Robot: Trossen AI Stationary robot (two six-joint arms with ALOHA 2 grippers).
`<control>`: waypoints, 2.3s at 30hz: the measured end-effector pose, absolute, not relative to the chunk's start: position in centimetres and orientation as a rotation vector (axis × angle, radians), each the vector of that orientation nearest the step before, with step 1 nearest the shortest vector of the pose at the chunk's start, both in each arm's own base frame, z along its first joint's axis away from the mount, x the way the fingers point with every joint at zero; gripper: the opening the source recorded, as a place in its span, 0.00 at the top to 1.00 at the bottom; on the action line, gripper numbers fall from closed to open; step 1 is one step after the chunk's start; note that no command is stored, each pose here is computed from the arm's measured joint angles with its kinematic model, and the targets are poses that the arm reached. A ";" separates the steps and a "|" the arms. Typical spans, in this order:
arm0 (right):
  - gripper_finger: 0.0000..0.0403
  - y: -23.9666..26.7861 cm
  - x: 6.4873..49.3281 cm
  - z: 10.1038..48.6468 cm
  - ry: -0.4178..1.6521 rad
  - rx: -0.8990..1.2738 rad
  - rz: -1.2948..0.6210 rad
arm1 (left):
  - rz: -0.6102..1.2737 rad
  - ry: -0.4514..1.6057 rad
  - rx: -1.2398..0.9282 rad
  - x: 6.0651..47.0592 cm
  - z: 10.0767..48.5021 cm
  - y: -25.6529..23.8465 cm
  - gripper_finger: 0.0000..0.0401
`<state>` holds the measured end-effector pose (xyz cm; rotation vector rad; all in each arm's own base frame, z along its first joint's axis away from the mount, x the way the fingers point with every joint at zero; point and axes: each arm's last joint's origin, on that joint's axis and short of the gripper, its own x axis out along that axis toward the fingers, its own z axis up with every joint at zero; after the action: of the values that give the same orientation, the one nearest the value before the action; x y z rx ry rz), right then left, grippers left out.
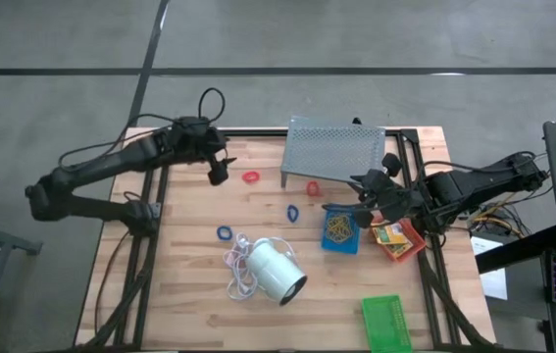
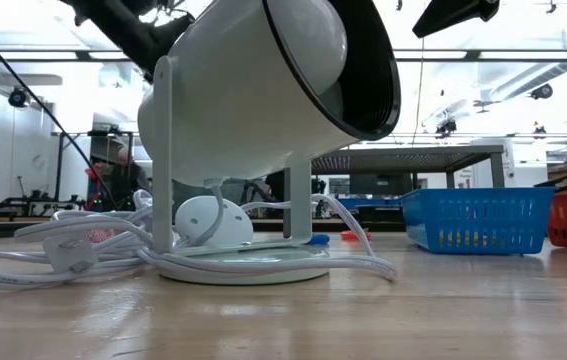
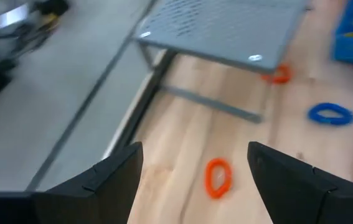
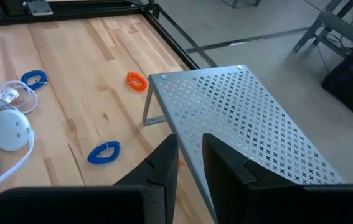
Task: Pick & Place Office Desk Supplies
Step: Put the orange spring keychain into the green bin
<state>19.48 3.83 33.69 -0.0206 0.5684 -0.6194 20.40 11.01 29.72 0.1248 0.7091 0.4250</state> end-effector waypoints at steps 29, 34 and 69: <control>0.84 3.8 19.5 33.3 0.628 -0.179 -0.574 | 0.167 0.814 -0.083 24.6 21.3 17.2 0.27; 0.84 3.8 19.5 33.1 0.634 -0.182 -0.574 | 0.164 0.872 -0.109 25.0 19.6 17.6 0.27; 0.82 3.6 19.8 32.6 0.548 -0.270 -0.722 | 0.074 0.968 -0.233 24.8 13.0 16.7 0.27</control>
<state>19.81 3.60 32.60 -0.2696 0.5479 -0.7223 24.80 16.69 12.98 -0.2333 0.9683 0.0738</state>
